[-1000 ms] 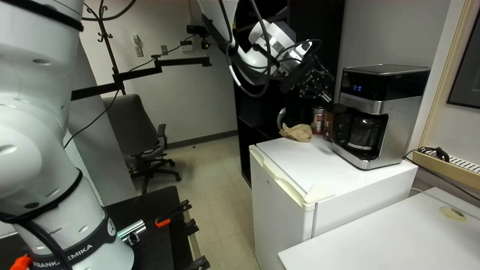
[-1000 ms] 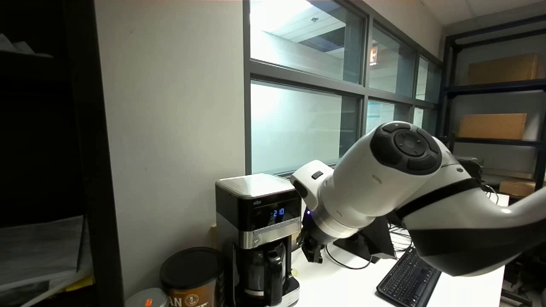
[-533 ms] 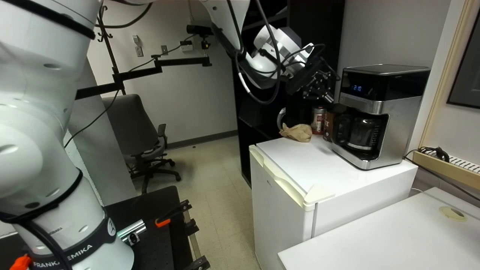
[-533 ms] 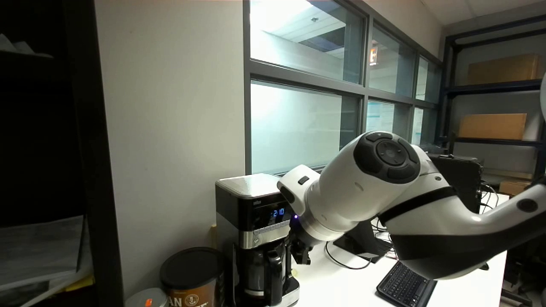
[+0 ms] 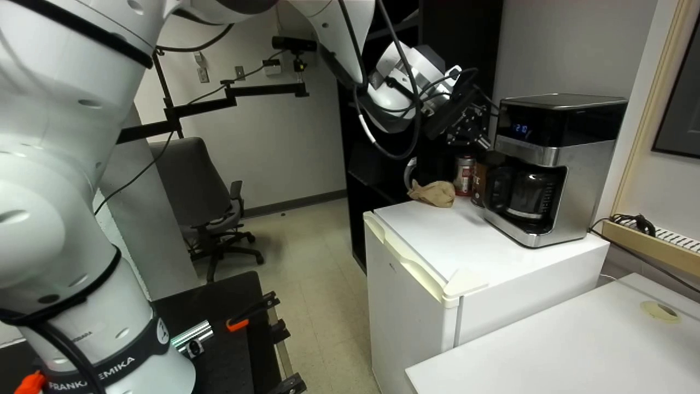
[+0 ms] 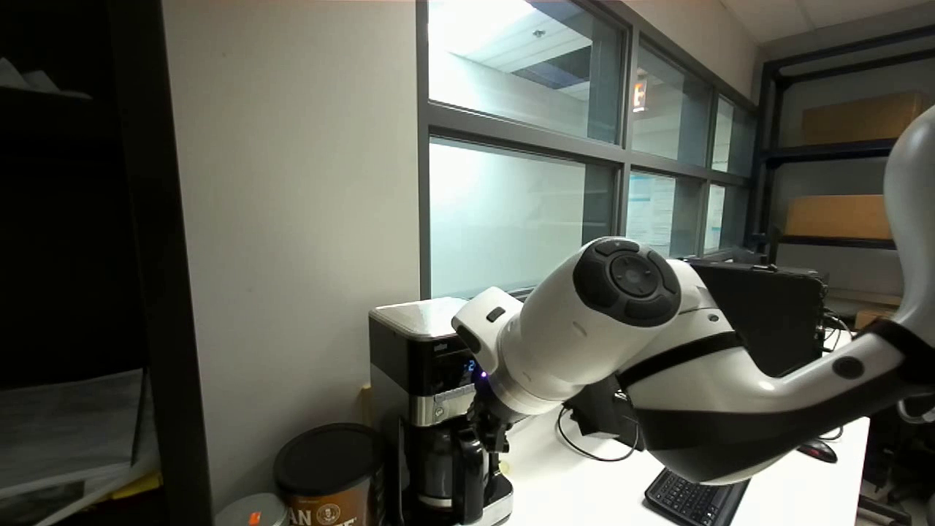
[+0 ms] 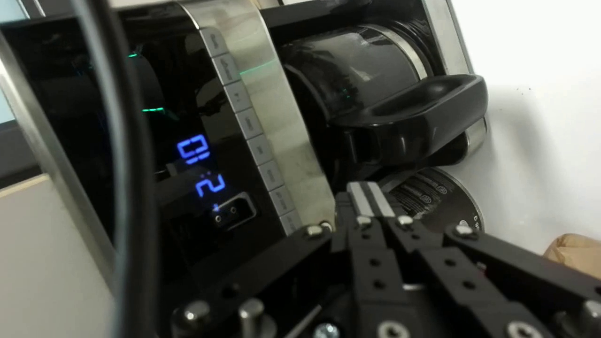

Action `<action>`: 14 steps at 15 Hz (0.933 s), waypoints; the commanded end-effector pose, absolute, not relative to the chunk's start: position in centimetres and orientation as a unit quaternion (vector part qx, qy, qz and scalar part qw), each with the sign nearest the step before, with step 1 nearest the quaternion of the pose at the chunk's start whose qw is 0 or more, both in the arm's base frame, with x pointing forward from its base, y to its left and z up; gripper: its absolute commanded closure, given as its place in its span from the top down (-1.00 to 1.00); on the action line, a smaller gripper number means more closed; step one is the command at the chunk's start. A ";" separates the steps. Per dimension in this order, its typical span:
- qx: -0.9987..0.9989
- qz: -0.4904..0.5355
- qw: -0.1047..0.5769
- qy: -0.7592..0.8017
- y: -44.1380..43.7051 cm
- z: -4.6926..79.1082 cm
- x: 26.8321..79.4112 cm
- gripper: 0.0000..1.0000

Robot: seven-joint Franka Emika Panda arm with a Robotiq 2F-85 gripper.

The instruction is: Turn on the coffee maker

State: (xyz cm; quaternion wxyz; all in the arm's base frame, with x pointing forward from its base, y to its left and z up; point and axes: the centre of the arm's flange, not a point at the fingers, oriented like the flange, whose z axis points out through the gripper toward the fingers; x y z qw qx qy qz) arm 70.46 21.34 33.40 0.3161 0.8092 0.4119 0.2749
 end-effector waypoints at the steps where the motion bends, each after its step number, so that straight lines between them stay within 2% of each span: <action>1: 0.797 0.287 0.321 0.422 22.1 32.7 72.9 -0.99; 14: 0.789 0.296 0.327 0.428 23.8 31.2 75.6 -0.99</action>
